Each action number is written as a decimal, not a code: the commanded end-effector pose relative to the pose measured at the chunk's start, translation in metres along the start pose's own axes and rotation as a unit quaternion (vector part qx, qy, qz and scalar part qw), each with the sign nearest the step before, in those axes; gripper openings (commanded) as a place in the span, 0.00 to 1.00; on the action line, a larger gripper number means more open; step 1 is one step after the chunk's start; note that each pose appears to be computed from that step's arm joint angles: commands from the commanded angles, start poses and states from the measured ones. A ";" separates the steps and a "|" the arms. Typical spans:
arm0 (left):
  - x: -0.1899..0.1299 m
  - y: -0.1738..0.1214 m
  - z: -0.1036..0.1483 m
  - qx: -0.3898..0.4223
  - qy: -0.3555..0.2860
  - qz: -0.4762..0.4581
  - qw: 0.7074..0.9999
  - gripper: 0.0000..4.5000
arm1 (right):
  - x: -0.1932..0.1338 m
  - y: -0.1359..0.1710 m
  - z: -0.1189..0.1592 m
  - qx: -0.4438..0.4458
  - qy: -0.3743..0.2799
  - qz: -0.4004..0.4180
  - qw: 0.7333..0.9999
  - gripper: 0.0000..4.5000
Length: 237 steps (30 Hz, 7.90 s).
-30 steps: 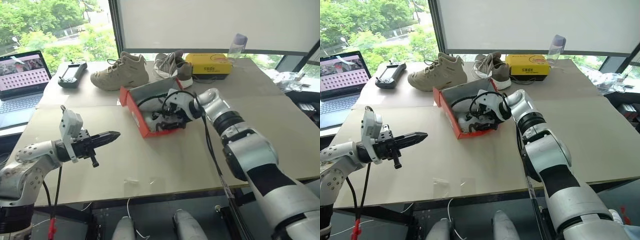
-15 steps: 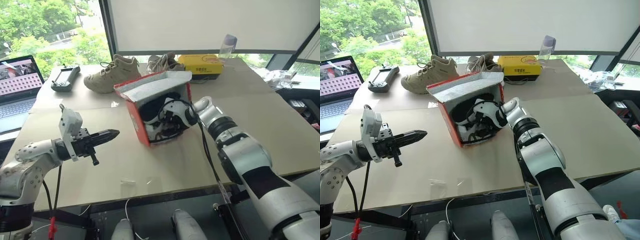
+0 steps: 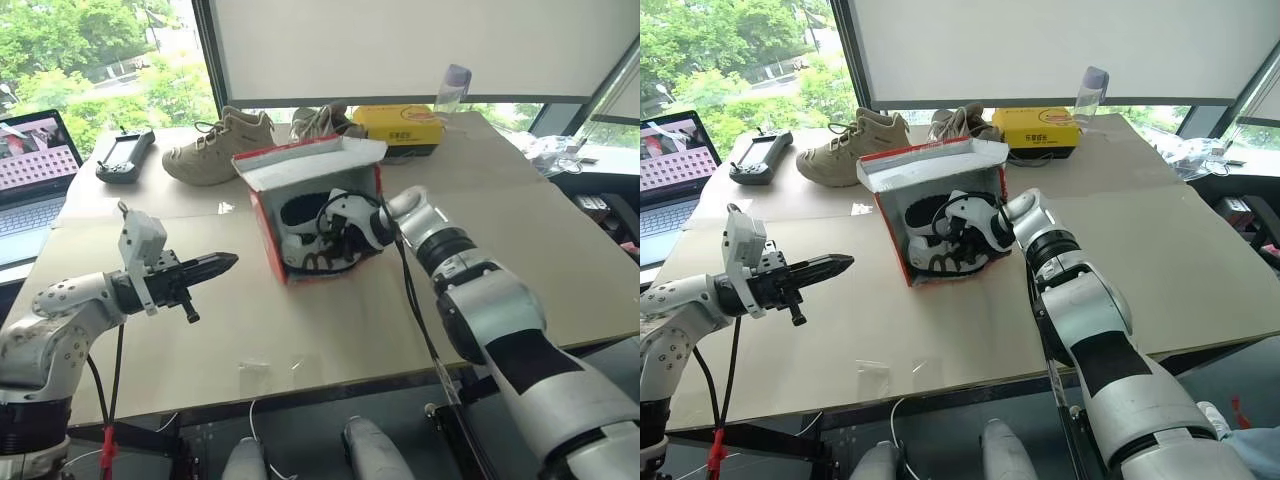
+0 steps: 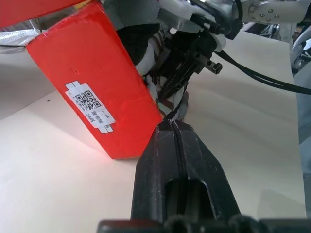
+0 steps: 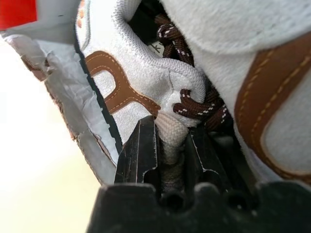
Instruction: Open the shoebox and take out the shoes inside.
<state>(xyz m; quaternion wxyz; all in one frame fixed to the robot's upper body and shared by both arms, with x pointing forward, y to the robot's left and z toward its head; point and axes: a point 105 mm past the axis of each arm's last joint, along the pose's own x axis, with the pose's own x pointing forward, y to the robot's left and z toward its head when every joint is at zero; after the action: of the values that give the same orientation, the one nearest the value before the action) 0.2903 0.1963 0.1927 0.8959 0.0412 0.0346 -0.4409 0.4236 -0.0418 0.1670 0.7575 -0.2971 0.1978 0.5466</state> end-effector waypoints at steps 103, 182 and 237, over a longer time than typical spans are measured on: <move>0.000 -0.003 -0.001 0.011 0.005 0.006 1.000 0.00 | 0.020 -0.029 0.029 -0.294 0.076 -0.222 0.927 0.41; 0.008 0.002 -0.003 0.015 0.011 -0.002 1.000 0.00 | -0.078 -0.062 0.023 -0.022 -0.060 -0.252 0.966 0.62; 0.012 -0.004 -0.008 0.003 0.012 -0.016 1.000 0.00 | -0.199 0.015 -0.251 0.758 -0.185 -0.457 0.427 0.12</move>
<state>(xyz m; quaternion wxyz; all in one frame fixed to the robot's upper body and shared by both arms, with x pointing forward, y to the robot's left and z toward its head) 0.2952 0.1893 0.1750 0.8919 0.0407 0.0612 -0.4461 0.3662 -0.3326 0.1206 0.8485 0.4687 0.1891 -0.1568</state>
